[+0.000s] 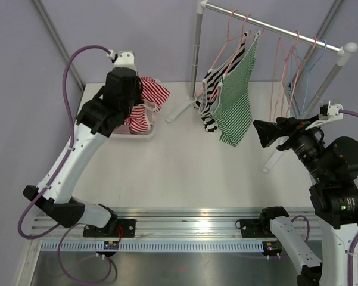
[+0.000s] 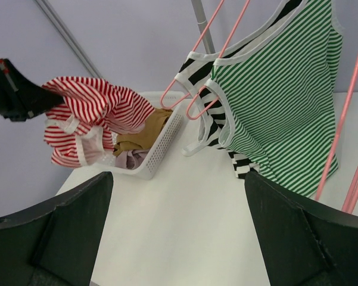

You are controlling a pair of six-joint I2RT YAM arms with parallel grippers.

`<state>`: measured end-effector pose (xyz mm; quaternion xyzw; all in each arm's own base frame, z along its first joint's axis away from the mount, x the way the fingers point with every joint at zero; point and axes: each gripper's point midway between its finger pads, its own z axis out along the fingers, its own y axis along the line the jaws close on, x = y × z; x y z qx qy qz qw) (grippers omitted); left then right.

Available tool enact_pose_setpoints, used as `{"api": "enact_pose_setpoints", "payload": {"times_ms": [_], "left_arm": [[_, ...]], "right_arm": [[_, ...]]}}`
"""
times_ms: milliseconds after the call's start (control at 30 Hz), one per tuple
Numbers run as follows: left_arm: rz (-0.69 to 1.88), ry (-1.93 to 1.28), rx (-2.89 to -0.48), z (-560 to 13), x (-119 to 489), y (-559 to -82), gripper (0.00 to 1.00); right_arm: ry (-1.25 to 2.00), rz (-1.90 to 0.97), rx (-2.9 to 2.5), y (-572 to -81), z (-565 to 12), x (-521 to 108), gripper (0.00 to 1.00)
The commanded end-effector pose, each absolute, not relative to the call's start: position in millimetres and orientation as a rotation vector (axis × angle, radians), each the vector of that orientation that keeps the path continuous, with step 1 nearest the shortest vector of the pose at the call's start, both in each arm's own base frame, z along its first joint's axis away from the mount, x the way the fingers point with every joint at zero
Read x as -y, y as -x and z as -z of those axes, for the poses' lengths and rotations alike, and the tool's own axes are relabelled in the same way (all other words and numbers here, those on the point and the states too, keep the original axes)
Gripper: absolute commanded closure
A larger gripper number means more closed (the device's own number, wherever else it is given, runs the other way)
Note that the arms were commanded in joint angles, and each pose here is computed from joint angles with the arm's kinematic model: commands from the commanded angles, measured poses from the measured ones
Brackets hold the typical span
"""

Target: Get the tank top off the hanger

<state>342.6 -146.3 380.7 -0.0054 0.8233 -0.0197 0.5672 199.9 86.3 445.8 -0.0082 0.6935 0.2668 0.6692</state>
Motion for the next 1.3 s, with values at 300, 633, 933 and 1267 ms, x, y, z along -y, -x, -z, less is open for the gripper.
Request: {"api": "enact_pose_setpoints", "payload": {"times_ms": [300, 633, 933, 1267], "left_arm": [[0.018, 0.01, -2.074, -373.9, 92.5, -459.8, 1.0], [0.018, -0.042, -2.31, -256.4, 80.4, -524.5, 0.49], [0.07, 0.031, -2.312, -259.6, 82.1, -510.7, 0.01], [0.263, 0.053, -2.032, -391.3, 99.7, -414.5, 0.01]], "right_arm": [[0.07, -0.656, -1.508, -185.7, -461.8, -94.9, 0.01], [0.121, -0.745, -1.488, -187.3, -465.3, -109.7, 0.01], [0.185, -0.87, -1.41, -184.6, -481.4, -127.6, 0.0], [0.075, -0.975, -1.48, -247.8, -497.7, -138.3, 0.0]]}}
